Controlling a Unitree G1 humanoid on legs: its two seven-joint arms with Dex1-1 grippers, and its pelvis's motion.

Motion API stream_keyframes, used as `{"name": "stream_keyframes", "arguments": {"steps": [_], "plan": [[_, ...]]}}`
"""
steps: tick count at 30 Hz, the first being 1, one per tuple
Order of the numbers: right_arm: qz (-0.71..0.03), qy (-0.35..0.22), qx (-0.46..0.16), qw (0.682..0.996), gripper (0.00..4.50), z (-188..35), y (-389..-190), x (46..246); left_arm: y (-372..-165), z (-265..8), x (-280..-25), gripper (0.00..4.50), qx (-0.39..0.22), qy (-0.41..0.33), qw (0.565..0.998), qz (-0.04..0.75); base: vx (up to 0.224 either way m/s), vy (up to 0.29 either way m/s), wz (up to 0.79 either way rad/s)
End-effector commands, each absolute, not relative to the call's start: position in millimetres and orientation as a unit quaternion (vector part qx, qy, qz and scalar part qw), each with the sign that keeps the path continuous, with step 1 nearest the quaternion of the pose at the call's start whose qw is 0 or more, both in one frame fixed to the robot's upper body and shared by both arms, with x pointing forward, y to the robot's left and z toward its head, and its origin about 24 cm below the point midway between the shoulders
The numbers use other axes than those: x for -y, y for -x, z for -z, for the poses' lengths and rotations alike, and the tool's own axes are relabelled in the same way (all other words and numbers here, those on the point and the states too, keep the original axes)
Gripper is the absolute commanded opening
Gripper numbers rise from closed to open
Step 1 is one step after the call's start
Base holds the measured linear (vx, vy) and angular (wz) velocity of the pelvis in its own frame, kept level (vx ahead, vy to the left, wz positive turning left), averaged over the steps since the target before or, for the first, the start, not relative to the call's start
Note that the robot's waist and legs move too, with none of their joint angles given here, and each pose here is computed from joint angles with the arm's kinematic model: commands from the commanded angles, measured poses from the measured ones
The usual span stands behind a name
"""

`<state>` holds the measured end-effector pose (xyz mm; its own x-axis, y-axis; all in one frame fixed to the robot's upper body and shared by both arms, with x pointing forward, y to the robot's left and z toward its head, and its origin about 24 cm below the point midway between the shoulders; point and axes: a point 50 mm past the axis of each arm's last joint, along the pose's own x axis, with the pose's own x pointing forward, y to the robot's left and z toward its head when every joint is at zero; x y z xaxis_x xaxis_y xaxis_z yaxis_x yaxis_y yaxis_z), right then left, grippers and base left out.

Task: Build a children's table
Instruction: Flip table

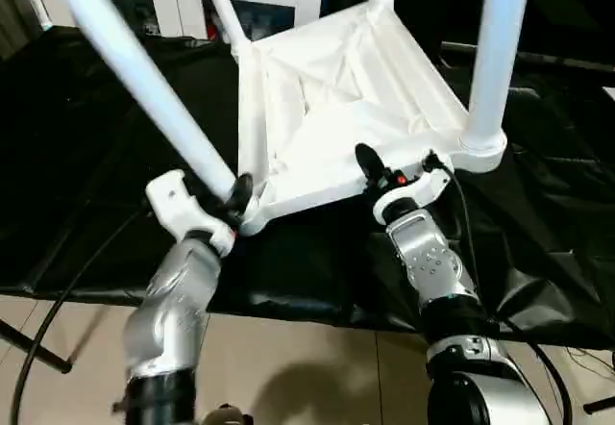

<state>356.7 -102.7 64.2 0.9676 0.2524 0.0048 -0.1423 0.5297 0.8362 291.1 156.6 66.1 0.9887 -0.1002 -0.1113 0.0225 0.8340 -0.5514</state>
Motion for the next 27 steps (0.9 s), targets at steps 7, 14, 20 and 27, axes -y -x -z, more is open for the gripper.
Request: {"name": "stream_keyframes", "arguments": {"steps": [7,14,20,27], "plan": [[-0.077,-0.439,0.016,0.895,2.12,-97,-369.6,127.3,-269,-54,-190,3.76,-0.06,0.293,0.954,0.019,0.0,0.0,0.0],[-0.072,-0.39,0.011,0.918,2.09,-102,-367.9,133.0,-243,-34,-197,3.76,-0.14,0.197,0.963,0.119,0.0,0.0,0.0],[-0.044,-0.336,-0.001,0.941,2.09,-102,-361.1,144.0,-232,-43,-191,3.76,-0.143,0.115,0.962,0.202,0.0,0.0,0.0],[-0.02,-0.218,0.006,0.976,2.09,-109,-354.7,152.9,-251,-83,-168,3.76,-0.048,0.031,0.965,0.257,0.0,0.0,0.0]]}}
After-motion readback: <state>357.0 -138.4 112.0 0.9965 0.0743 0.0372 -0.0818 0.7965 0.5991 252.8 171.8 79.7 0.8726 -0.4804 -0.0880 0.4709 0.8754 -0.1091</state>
